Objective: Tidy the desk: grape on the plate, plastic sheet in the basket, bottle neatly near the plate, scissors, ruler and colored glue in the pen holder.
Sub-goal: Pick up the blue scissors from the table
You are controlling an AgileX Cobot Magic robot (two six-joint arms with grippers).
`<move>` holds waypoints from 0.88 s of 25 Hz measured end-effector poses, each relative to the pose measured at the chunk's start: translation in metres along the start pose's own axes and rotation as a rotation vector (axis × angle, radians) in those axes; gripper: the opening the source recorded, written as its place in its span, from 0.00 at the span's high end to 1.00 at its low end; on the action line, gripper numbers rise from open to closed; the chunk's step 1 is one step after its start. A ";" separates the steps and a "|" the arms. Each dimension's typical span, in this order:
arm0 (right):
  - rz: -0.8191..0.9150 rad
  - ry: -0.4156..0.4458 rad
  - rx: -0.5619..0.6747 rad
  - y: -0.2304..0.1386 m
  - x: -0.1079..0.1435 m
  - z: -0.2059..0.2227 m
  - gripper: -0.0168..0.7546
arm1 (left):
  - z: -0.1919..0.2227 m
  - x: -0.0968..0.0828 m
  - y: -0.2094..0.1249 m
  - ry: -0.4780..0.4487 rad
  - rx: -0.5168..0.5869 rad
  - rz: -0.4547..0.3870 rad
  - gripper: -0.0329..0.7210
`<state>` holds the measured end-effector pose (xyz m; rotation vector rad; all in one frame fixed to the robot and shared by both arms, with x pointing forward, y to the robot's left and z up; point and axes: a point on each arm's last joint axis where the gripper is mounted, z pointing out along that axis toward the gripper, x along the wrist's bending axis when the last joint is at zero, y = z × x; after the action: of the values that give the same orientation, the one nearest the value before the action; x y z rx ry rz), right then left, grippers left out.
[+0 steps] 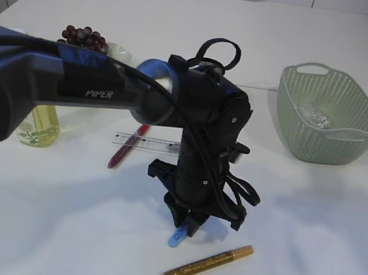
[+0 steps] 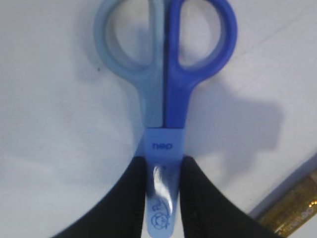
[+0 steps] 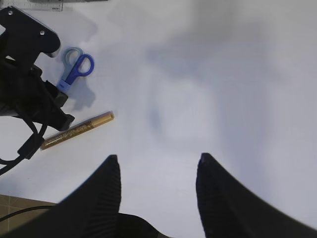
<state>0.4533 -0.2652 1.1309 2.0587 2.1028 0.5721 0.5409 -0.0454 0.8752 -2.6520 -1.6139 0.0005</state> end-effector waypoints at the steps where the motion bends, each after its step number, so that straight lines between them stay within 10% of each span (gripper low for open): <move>1: 0.000 0.000 0.000 0.000 0.000 0.000 0.46 | -0.001 0.000 0.000 -0.001 -0.003 0.000 0.76; 22: 0.002 0.006 -0.001 0.000 0.001 0.000 0.46 | -0.008 0.003 -0.005 0.017 0.010 0.007 0.76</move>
<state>0.4534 -0.2647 1.1311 2.0613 2.1034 0.5811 0.5383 -0.0407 0.8836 -2.6428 -1.5951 -0.0143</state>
